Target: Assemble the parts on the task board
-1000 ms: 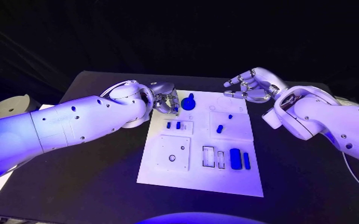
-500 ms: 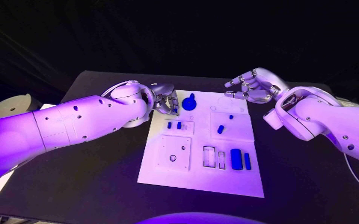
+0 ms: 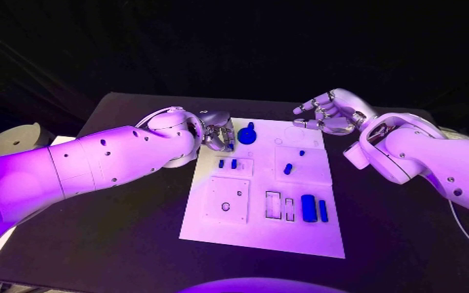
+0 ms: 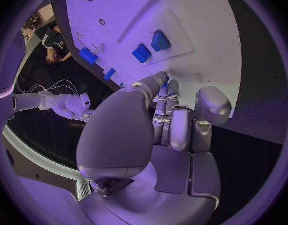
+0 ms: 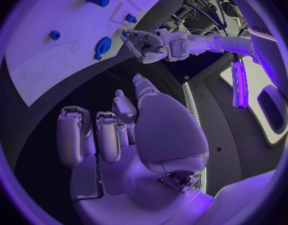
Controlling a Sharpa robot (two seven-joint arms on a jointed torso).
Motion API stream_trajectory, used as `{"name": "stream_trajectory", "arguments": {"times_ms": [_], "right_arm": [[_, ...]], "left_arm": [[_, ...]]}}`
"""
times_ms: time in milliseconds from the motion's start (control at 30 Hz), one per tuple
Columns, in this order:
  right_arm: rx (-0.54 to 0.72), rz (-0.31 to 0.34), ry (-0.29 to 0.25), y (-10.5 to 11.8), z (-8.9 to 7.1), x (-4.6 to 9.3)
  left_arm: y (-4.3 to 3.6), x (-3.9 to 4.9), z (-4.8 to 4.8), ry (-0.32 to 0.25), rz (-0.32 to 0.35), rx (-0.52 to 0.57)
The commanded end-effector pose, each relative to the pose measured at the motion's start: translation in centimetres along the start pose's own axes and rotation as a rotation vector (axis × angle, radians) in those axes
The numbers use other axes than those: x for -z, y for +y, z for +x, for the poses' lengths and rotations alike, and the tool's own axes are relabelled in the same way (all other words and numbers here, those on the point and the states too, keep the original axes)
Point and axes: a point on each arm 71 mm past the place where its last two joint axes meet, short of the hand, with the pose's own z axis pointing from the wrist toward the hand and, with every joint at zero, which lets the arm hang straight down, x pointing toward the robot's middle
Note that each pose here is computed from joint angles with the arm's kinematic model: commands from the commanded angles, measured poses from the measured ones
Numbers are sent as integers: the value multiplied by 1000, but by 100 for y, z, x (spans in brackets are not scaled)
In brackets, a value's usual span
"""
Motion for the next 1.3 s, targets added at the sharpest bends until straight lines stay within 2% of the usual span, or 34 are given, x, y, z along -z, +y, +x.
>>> {"name": "stream_trajectory", "arguments": {"times_ms": [33, 500, 1300], "right_arm": [[1, -11, 15, 13, 19, -1], [1, -10, 15, 11, 16, 3], [2, -10, 15, 8, 14, 3]], "left_arm": [[-17, -14, 21, 14, 11, -6], [-23, -44, 116, 45, 10, -9], [-1, -39, 122, 44, 0, -8]]}}
